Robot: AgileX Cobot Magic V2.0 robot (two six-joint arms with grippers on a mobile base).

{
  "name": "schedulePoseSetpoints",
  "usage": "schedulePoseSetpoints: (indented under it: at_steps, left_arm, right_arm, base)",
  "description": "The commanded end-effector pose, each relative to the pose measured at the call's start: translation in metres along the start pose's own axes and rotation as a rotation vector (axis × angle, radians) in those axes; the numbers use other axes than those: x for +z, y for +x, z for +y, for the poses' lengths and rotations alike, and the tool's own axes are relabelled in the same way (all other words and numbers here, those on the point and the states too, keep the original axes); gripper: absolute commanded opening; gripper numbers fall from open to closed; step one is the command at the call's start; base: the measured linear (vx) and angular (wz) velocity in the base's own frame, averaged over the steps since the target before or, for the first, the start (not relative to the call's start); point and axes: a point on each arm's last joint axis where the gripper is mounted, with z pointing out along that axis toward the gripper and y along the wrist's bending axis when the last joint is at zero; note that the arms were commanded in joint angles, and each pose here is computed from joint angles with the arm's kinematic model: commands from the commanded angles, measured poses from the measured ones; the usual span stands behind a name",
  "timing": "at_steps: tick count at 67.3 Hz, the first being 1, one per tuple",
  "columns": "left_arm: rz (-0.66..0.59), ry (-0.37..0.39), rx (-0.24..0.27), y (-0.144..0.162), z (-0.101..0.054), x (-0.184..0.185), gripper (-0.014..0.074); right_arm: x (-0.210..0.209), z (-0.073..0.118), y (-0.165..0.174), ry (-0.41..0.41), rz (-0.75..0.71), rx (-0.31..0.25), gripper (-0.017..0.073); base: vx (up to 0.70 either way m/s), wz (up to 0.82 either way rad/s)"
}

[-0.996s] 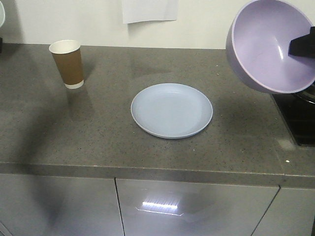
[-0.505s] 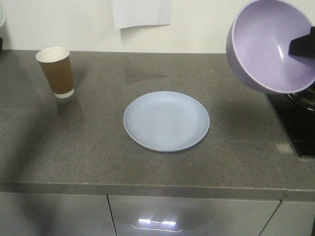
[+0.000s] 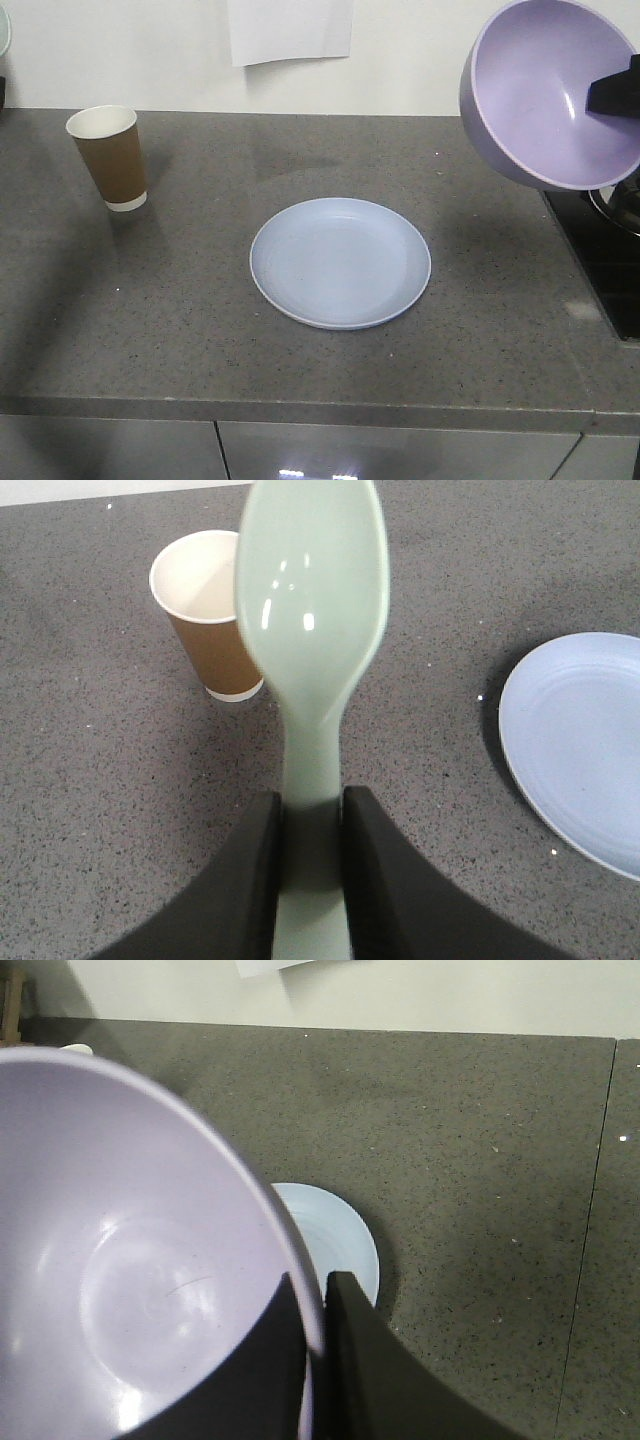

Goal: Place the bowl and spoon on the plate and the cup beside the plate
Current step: 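Drive the base up to the counter, stopping in front of the blue plate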

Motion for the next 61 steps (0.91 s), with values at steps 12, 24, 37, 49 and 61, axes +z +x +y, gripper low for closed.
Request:
schedulePoseSetpoints:
  at_steps: [12,24,37,49,61]
  left_arm:
    - [-0.111,0.012,-0.002,-0.0110,-0.0046,-0.0157,-0.0008]
    - [-0.111,0.012,-0.002,-0.0110,-0.0046,-0.0157,-0.0008]
    - [-0.111,0.012,-0.002,-0.0110,-0.0046,-0.0157,-0.0008]
    - [-0.111,0.012,-0.002,-0.0110,-0.0046,-0.0157,-0.0008]
    - [-0.111,0.012,-0.002,-0.0110,-0.0046,-0.0157,-0.0008]
  right_arm:
    - [-0.0132,0.0083,-0.0122,-0.010,-0.102,-0.005,-0.0006]
    - [-0.0132,0.0083,-0.0122,-0.010,-0.102,-0.005,-0.0006]
    - [-0.0132,0.0083,-0.0122,-0.010,-0.102,-0.005,-0.0006]
    - [-0.0132,0.0083,-0.0122,-0.010,-0.102,-0.005,-0.0006]
    - [-0.0132,0.0083,-0.0122,-0.010,-0.102,-0.005,-0.0006]
  base:
    - [0.05,0.00]
    - [0.06,0.00]
    - [0.06,0.00]
    - [0.06,-0.01]
    - [0.05,-0.01]
